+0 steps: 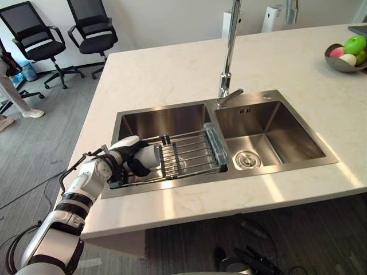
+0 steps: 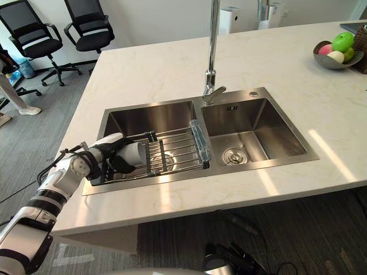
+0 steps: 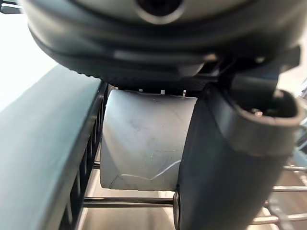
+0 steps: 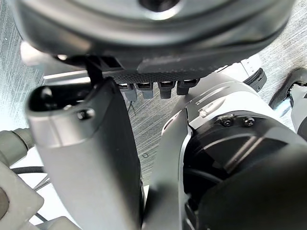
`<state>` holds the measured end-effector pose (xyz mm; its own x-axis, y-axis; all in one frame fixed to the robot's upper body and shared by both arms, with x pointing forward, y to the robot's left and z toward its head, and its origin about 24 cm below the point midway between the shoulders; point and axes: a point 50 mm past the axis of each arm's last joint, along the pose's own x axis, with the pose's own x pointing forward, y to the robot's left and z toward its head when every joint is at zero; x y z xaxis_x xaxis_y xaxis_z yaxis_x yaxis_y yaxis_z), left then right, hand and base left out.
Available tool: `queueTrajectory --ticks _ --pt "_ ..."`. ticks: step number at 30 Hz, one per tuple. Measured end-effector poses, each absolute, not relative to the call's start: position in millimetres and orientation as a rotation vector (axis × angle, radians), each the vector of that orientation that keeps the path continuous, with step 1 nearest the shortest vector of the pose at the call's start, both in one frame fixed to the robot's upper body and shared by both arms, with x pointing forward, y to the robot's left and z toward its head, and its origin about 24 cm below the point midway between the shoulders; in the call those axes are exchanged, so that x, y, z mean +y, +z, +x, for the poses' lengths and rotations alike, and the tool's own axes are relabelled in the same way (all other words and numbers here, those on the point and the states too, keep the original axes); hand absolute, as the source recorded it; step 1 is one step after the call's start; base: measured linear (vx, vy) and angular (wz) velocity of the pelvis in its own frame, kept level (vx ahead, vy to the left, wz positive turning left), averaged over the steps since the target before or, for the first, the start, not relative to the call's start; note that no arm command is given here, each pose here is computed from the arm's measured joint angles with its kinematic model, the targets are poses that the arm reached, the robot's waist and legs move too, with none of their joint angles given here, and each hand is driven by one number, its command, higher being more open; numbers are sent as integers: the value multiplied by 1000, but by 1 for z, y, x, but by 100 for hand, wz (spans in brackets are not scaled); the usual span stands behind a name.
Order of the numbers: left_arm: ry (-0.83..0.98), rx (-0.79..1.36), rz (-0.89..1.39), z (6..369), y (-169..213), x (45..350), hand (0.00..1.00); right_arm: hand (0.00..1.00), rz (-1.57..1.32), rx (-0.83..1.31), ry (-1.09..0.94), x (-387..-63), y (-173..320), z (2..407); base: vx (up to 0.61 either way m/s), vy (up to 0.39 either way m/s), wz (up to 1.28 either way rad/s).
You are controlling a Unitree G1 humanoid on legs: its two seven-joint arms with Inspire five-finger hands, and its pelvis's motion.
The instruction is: Walk over to the sink, pick up the cup, carry it to the dishwasher, place the cup inside the dishwasher, then close the dishwasher door
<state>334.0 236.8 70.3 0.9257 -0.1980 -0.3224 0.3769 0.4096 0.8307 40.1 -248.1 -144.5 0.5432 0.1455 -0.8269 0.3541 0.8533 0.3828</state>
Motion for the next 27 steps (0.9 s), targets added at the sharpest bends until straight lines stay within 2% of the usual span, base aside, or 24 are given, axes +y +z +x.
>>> queueTrajectory --ticks 2,6,10,16,19,20,23,27 --pt "-306 77 998 335 82 230 0 100 561 999 -145 -248 -145 37 -31 -15 5" --pt "-151 -235 757 332 133 220 0 100 563 986 -162 -247 -146 34 -27 -11 16" --pt "38 -457 475 310 164 225 0 100 577 980 -193 -246 -147 28 -35 -11 10" --pt "73 -507 372 291 158 217 0 100 570 1009 -208 -245 -148 19 -29 -16 29" --pt "169 -518 283 260 146 219 0 100 548 1026 -199 -247 -148 18 26 -22 54" --pt "217 -527 237 237 141 215 0 100 542 1034 -196 -247 -148 16 39 -15 78" --pt "276 -596 227 214 147 208 0 100 500 1058 -186 -252 -148 12 -6 -17 126" --pt "317 -719 186 204 162 203 0 100 455 1094 -149 -256 -150 21 -95 8 214"
